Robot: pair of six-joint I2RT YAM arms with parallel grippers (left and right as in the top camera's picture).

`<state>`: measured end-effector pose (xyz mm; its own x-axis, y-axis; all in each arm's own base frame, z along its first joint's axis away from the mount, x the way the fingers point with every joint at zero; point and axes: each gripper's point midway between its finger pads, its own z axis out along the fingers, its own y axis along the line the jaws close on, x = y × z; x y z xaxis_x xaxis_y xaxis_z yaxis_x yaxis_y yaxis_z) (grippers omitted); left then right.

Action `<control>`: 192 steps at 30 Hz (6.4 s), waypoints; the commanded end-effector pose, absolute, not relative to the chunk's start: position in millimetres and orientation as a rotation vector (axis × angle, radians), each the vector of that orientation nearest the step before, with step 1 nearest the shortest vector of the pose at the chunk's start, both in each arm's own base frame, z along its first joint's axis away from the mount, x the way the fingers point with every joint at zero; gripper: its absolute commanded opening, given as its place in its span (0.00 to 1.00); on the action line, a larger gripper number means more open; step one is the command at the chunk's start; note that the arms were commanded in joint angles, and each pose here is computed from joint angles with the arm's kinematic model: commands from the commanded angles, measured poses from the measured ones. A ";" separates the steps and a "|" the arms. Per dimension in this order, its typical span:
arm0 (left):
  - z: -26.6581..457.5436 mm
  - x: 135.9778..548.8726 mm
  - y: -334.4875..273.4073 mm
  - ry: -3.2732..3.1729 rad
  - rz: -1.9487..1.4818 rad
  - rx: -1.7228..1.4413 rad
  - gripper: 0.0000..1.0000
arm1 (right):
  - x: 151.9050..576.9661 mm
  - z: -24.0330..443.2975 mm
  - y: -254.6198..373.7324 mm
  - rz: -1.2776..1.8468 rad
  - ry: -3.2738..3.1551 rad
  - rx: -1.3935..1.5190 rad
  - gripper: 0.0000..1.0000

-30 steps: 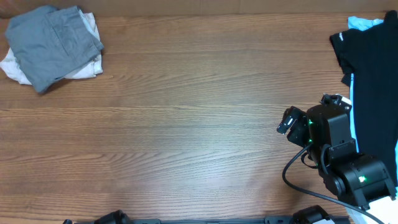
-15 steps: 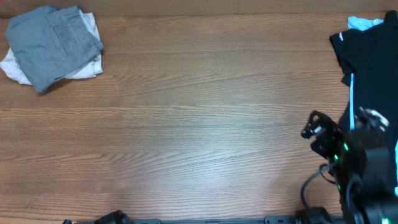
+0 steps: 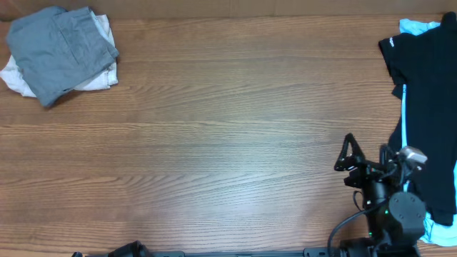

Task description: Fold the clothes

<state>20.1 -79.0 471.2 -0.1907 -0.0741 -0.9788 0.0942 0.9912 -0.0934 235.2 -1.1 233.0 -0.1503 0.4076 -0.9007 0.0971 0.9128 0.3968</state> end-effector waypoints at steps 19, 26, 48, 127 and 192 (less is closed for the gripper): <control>471.2 20.4 -77.9 1.756 -0.139 0.017 1.00 | 244.0 192.8 5.6 0.234 1.530 0.148 1.00; 471.3 20.4 -77.9 1.755 -0.139 0.018 1.00 | 246.4 174.0 2.4 0.205 1.572 0.156 1.00; 471.2 20.4 -77.9 1.756 -0.138 0.017 1.00 | 246.4 170.8 2.3 0.179 1.587 0.132 1.00; 157.9 245.8 -7.8 1.640 -0.152 -0.060 1.00 | 246.4 170.8 2.2 0.179 1.587 0.132 1.00; 157.7 246.1 0.8 1.640 -0.079 -0.047 1.00 | 246.4 170.8 2.3 0.179 1.587 0.132 1.00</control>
<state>246.3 -0.5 157.5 -0.0808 -0.1008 -0.9916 0.0187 0.9945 -0.1026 246.4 4.6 172.4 -0.0323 0.1997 -0.9793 -0.0379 0.9789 0.2008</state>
